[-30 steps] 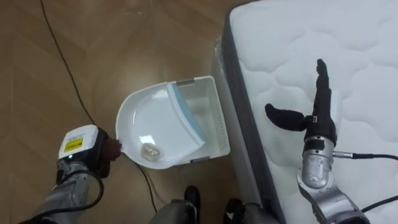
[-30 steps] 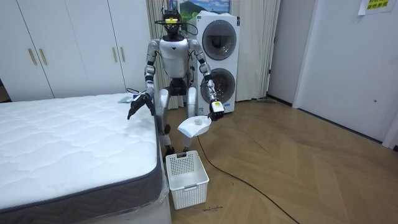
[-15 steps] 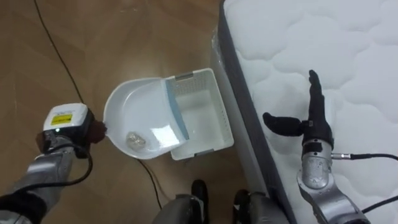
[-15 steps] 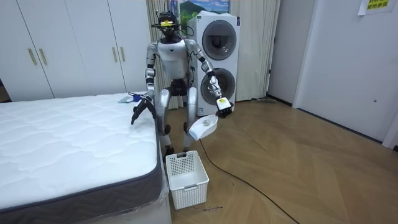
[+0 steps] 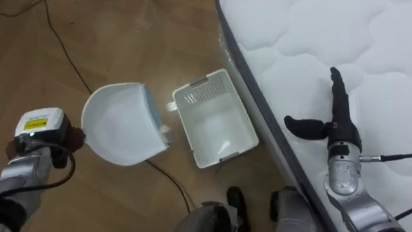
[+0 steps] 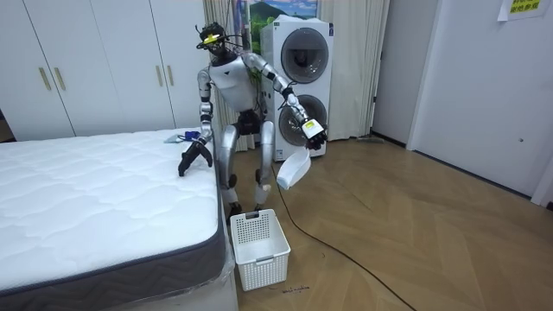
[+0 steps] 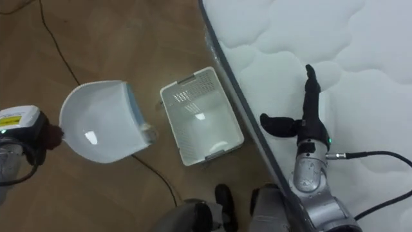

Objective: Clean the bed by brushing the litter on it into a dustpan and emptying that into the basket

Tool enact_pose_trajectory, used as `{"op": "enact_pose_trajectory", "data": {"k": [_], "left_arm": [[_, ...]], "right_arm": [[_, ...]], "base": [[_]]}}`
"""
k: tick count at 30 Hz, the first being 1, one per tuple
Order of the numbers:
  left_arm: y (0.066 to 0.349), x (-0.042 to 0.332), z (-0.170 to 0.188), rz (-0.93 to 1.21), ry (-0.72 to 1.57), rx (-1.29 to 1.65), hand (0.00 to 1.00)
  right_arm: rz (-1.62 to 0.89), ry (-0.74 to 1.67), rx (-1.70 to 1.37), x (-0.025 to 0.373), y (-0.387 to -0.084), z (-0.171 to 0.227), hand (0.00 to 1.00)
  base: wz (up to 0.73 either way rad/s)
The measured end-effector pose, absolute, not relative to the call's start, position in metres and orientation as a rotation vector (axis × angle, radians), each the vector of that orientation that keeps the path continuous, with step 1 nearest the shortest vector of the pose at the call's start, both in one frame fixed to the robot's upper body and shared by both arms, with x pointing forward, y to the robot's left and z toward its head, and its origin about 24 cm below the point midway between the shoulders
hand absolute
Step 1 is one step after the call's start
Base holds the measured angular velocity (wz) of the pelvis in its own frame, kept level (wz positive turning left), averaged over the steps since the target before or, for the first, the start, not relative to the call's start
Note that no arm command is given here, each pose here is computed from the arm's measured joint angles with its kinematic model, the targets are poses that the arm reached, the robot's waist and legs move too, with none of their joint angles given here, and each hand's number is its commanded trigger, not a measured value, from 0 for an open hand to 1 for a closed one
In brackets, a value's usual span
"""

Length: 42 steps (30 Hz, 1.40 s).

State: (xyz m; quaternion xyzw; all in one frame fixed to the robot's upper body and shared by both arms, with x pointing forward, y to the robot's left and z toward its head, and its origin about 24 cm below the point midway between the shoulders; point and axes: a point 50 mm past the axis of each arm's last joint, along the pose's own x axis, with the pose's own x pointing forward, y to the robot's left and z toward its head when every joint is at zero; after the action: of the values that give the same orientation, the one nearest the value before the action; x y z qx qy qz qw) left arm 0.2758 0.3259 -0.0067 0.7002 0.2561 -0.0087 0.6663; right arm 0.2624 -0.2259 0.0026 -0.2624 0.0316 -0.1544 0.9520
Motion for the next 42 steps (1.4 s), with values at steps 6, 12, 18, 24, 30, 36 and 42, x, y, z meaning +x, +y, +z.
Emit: {"op": "enact_pose_trajectory", "data": {"k": [6,12,18,24,30,36,42], "left_arm": [[0.343,0.268,-0.005,-0.024,0.645,1.620,1.00],[0.344,0.266,-0.006,-0.053,0.653,1.653,1.00],[0.342,0.267,-0.007,-0.067,0.648,1.661,1.00],[0.341,0.268,-0.006,-0.051,0.637,1.630,1.00],[0.332,0.274,-0.002,-0.054,0.550,1.560,1.00],[0.324,0.269,-0.001,-0.038,0.435,1.500,1.00],[0.301,0.247,-0.022,-0.132,0.368,1.459,1.00]], "right_arm": [[-0.276,0.073,-0.545,0.260,-0.226,0.001,0.00],[-0.245,0.080,-0.549,0.260,-0.226,0.001,0.00],[-0.229,0.063,-0.541,0.260,-0.225,0.002,0.00],[-0.238,0.048,-0.515,0.260,-0.226,0.004,0.00],[-0.251,0.047,-0.487,0.258,-0.231,0.005,0.00],[-0.292,0.049,-0.460,0.258,-0.239,0.006,0.00],[-0.345,0.115,-0.465,0.253,-0.246,-0.009,0.00]], "base": [[-0.06],[-0.01],[0.01],[-0.02],[-0.15],[-0.41],[-0.44]]}}
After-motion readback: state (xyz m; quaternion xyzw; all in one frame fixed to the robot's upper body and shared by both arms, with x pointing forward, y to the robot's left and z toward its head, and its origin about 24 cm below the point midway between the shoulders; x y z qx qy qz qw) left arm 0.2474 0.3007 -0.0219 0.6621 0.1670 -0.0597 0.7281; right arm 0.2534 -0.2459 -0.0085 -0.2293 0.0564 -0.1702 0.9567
